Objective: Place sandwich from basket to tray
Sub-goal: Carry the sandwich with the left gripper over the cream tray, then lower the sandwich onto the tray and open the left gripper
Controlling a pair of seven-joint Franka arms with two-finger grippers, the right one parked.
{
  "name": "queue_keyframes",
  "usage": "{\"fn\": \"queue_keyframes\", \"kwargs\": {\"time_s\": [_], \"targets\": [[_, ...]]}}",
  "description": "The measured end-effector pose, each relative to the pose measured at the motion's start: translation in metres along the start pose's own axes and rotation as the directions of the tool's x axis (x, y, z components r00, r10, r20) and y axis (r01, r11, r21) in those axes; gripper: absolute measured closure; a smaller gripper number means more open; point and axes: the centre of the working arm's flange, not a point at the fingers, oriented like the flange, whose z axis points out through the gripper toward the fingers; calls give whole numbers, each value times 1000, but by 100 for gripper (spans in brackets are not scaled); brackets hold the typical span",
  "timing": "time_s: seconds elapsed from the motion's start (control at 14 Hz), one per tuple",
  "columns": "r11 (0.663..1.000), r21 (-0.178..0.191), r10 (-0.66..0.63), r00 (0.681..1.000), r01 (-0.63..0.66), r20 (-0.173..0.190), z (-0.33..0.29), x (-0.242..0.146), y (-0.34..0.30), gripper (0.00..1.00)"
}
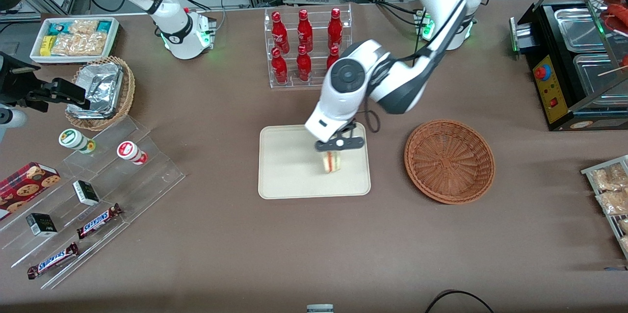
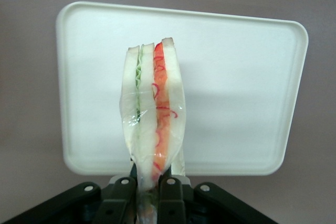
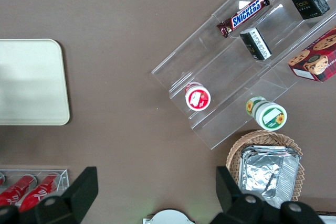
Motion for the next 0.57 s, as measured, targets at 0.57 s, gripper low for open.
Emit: {"fn": "queue_keyframes", "kwargs": {"time_s": [0.57], "targets": [[993, 41, 110, 994, -110, -15, 82, -21, 31, 85]]}}
